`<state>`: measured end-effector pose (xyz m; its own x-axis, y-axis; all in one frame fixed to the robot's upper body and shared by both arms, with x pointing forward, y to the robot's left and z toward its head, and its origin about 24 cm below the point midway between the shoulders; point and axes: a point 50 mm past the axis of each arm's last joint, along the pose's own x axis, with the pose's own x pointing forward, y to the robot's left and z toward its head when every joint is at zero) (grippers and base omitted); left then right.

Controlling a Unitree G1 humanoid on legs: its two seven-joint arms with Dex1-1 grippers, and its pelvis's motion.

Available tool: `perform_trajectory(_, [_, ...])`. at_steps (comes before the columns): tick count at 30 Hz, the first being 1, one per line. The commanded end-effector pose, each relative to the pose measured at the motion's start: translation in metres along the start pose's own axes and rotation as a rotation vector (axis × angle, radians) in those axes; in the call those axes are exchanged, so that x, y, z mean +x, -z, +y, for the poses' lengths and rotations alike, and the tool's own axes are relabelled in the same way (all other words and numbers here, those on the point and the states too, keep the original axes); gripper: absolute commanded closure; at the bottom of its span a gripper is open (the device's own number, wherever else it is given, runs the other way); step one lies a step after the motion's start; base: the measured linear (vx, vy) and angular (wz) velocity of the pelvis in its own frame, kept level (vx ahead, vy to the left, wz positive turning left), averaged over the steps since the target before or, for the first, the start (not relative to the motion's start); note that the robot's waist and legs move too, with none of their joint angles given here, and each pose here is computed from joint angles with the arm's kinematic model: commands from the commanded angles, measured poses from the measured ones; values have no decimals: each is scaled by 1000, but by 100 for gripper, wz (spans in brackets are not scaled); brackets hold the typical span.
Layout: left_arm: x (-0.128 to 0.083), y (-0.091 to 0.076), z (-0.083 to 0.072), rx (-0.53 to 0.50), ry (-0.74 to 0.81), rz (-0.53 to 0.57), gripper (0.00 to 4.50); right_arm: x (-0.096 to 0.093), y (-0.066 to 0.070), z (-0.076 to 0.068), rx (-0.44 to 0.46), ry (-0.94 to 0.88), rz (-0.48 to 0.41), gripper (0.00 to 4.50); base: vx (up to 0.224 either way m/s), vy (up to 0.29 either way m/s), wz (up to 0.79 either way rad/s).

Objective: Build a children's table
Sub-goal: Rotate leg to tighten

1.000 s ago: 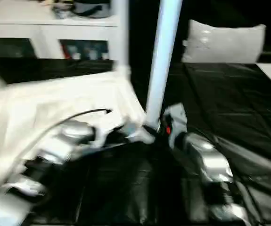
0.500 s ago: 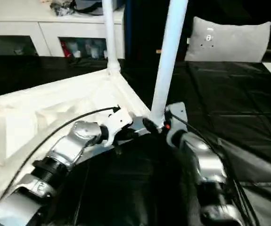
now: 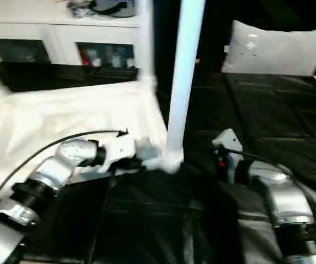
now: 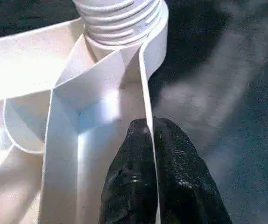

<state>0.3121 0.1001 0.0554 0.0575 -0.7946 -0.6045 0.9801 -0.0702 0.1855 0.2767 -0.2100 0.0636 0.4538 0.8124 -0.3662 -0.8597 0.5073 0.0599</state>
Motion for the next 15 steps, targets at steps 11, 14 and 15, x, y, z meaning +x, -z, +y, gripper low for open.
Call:
perform_trajectory(11, [9, -5, -17, 136, 231, 44, 450, 17, -2, 17, -34, -256, 44, 82, 0, 0, 0])
perform_trajectory(14, [9, -6, -17, 138, 235, 42, 450, 19, -2, 17, -34, -258, 35, 117, 0, 0, 0])
perform_trajectory(15, [9, -6, -17, 139, 238, 40, 450, 20, -2, 17, -29, -265, 29, 123, 0, 0, 0])
